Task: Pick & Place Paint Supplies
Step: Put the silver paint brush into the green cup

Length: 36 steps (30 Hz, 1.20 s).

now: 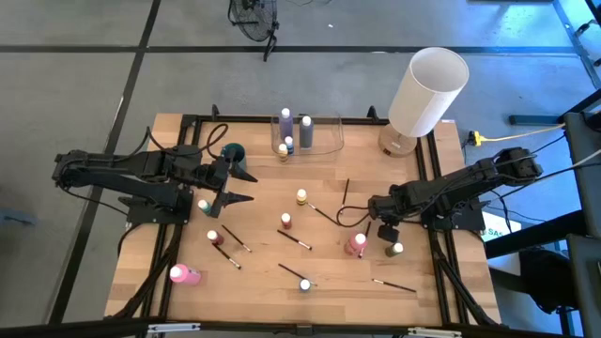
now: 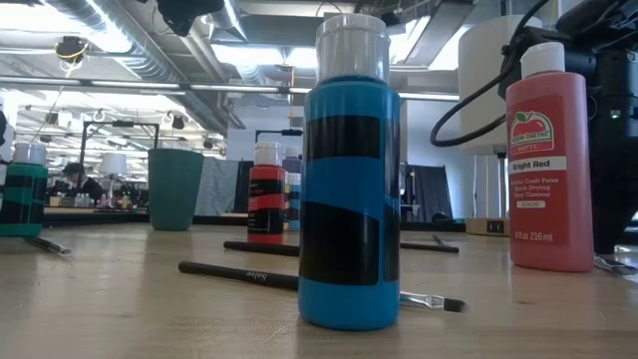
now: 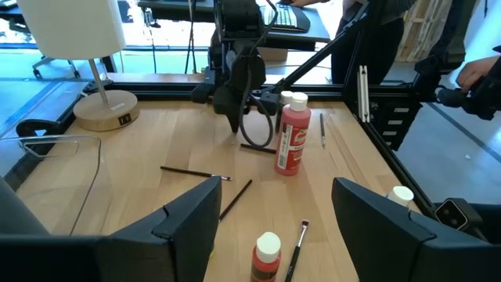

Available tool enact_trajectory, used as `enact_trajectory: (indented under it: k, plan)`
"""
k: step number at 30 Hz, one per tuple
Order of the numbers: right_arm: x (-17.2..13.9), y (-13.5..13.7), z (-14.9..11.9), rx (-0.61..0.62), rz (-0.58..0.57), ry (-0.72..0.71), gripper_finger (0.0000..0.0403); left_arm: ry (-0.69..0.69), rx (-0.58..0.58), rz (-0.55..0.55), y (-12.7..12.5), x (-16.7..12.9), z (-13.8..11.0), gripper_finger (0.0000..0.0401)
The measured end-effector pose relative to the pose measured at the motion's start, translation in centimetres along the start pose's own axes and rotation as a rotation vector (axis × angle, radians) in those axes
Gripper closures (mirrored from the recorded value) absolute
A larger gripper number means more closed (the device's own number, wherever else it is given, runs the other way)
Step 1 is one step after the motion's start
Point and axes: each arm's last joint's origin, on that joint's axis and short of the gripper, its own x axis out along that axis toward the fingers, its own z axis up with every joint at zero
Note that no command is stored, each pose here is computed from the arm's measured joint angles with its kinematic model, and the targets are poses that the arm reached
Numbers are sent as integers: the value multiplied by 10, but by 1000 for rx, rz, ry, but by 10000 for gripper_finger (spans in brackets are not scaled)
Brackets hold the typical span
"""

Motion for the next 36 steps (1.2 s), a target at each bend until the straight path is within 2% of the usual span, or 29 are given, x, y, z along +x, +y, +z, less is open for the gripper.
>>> enact_trajectory:
  k: [3,7,18,36]
  plan:
    - [-5,-3,0,1,-79,18,402,-1,-1,0,0,0,0,162]
    - [-16,-2,4,13,-125,13,402,-5,-18,0,0,0,0,162]
    - [-43,4,21,32,-160,-63,403,-10,-29,0,0,0,1,162]
    - [-108,17,53,3,-191,-274,403,-69,-3,-3,0,0,7,162]
